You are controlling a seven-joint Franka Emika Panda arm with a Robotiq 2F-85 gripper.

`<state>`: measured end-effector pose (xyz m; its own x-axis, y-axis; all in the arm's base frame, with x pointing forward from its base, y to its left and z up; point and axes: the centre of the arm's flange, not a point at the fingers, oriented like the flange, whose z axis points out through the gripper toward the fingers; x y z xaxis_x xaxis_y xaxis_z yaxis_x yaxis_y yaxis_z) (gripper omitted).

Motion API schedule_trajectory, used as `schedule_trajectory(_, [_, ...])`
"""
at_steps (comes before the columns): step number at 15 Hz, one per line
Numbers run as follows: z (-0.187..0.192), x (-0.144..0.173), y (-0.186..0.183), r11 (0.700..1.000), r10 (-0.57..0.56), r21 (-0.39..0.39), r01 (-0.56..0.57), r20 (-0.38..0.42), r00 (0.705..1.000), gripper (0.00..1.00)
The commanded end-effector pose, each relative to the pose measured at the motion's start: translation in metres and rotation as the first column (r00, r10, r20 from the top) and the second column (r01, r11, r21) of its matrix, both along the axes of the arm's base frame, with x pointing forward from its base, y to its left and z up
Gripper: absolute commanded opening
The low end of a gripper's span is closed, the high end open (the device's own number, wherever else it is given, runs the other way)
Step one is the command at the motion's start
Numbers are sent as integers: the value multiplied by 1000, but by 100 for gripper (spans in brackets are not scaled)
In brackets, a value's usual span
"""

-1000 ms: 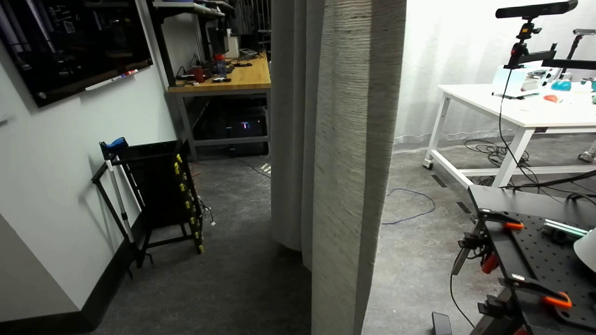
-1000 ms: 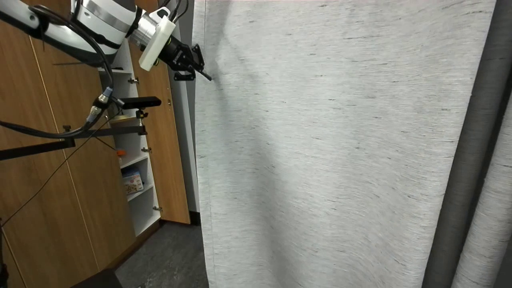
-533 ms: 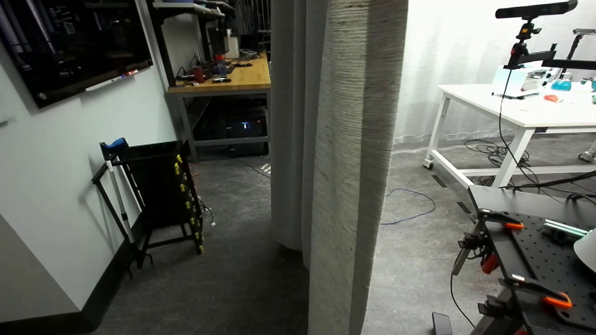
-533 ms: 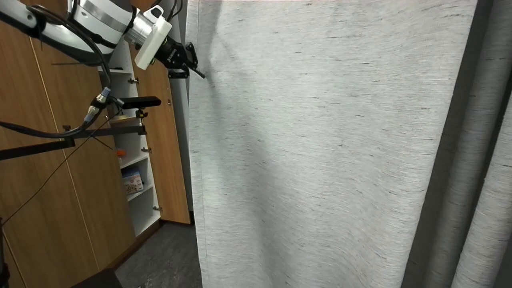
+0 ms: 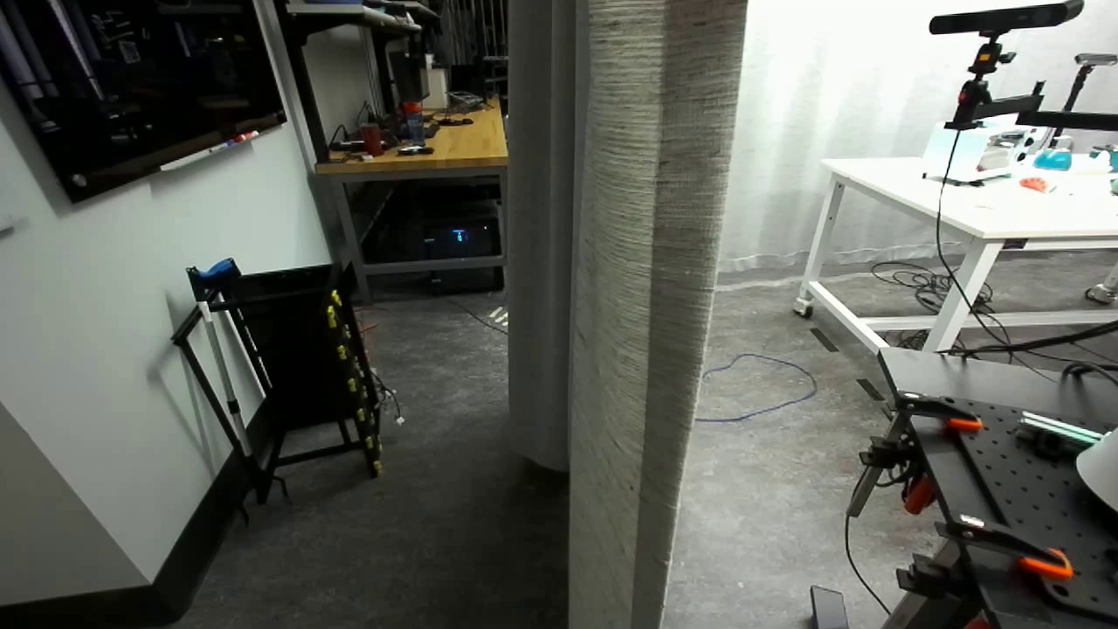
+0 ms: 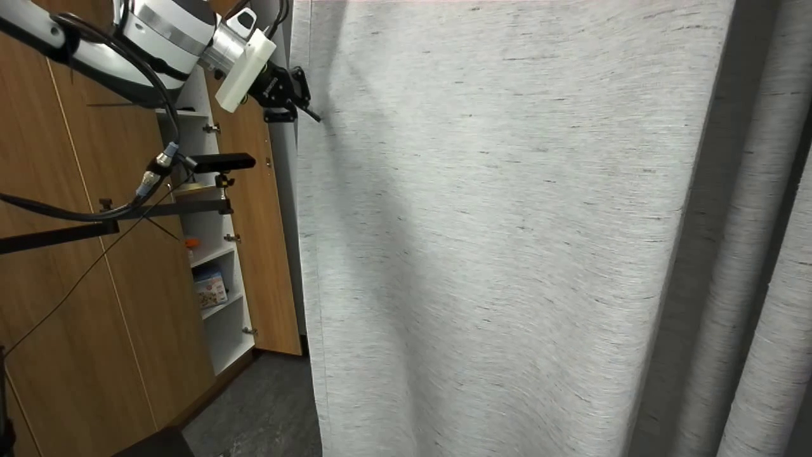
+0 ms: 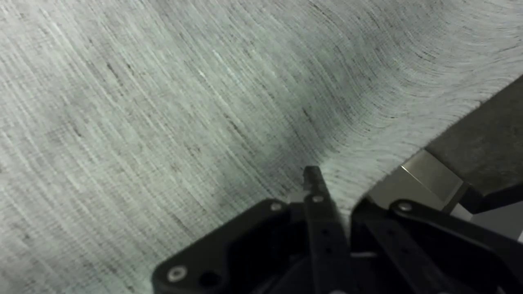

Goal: Move the curtains to the left

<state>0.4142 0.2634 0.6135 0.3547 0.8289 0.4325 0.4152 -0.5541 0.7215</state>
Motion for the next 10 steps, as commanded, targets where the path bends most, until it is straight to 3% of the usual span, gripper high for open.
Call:
schedule_trajectory(1, [-68, 4, 32, 996, 84, 12, -83, -124, 989, 1])
schedule_trajectory(10, [-67, 6, 36, 993, 115, 5, -116, -113, 987, 1])
